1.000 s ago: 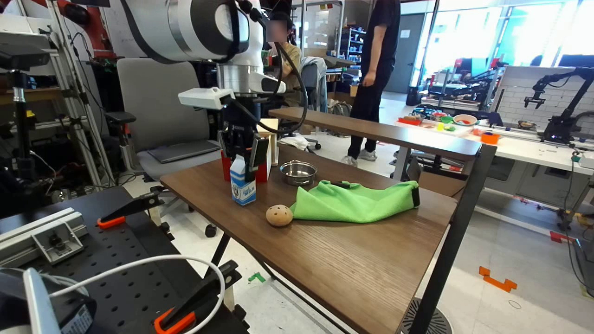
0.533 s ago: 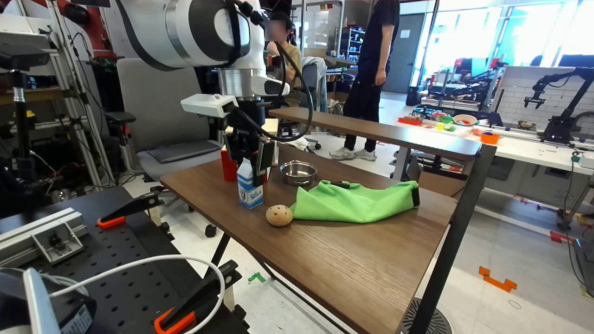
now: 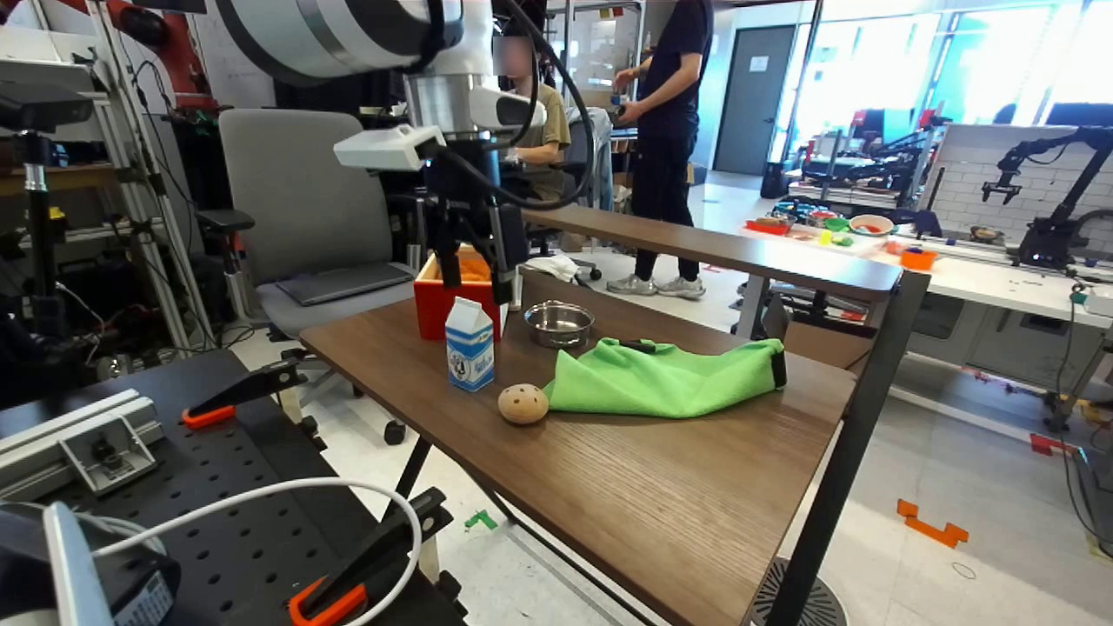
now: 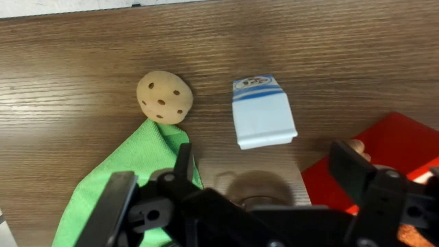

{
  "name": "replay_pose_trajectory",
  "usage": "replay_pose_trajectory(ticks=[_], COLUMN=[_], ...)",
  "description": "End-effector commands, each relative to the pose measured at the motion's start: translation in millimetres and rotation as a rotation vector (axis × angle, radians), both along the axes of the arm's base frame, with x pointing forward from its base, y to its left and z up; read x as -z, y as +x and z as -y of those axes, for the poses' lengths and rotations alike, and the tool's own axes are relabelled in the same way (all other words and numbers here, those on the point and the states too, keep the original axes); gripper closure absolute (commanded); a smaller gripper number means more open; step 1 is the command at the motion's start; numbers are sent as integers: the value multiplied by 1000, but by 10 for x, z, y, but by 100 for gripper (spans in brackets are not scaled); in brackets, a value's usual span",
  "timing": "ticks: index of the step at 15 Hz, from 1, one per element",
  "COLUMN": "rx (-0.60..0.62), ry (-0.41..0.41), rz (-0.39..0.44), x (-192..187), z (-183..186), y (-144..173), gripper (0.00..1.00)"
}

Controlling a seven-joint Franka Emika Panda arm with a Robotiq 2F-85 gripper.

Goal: Move the milk carton to the left

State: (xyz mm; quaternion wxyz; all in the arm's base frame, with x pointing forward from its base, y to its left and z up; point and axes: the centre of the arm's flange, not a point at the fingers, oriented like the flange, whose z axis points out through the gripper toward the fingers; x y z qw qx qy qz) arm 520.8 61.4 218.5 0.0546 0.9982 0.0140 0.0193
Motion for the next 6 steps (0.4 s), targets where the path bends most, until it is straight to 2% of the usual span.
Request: replay_pose_trajectory(ticks=[1,3,4,6], rx=[-59,-68,-39,-44], ry=[-22,-53,-29,-38], rz=[-21,-71,-43,-57], x=[-678,-952,-586,-828], z=[166,230,146,208], y=[-264,-341,-166,-249], gripper=[0,0,0,0])
